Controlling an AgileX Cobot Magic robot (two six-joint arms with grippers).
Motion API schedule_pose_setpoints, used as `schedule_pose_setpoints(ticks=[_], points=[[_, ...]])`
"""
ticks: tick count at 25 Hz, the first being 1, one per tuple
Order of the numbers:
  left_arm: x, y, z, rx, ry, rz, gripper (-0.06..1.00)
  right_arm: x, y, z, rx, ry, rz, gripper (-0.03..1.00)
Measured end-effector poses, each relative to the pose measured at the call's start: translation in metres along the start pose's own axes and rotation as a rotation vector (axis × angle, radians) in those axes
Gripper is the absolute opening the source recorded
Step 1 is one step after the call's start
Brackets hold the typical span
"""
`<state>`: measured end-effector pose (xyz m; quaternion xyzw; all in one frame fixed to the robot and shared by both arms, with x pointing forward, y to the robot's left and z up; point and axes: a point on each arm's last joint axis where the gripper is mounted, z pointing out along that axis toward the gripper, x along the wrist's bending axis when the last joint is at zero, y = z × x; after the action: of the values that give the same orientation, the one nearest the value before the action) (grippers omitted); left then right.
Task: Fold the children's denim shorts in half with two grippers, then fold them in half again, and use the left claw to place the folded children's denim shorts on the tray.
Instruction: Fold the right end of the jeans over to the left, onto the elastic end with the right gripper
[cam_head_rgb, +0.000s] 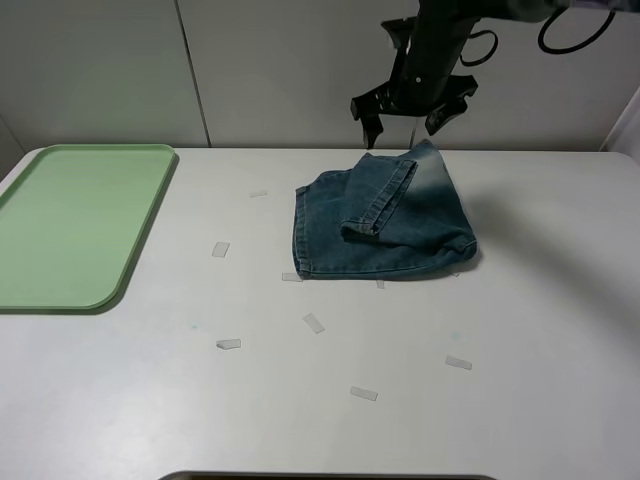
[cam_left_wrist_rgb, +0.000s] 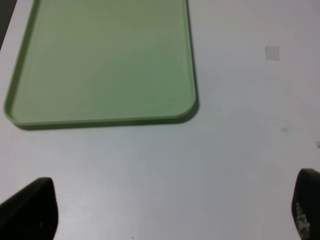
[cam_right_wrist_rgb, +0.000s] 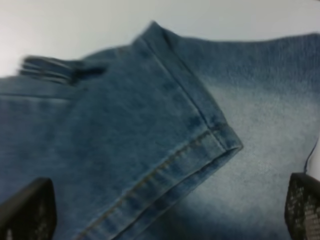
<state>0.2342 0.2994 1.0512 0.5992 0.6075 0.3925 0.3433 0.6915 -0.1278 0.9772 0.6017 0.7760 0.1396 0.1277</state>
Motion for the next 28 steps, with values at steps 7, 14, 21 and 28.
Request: schedule_pose_setpoints(ticks=[7,14,21,28], points=[[0.000,0.000,0.000,0.000,0.000,0.000,0.92,-0.020,-0.007,0.048,0.056,-0.032,0.009,0.69],[0.000,0.000,0.000,0.000,0.000,0.000,0.92,-0.031,-0.008,0.066,0.048,-0.037,0.013,0.69],[0.000,0.000,0.000,0.000,0.000,0.000,0.92,-0.026,-0.012,0.078,0.066,0.007,0.012,0.69],[0.000,0.000,0.000,0.000,0.000,0.000,0.92,-0.025,-0.012,0.078,0.064,0.023,0.012,0.57]])
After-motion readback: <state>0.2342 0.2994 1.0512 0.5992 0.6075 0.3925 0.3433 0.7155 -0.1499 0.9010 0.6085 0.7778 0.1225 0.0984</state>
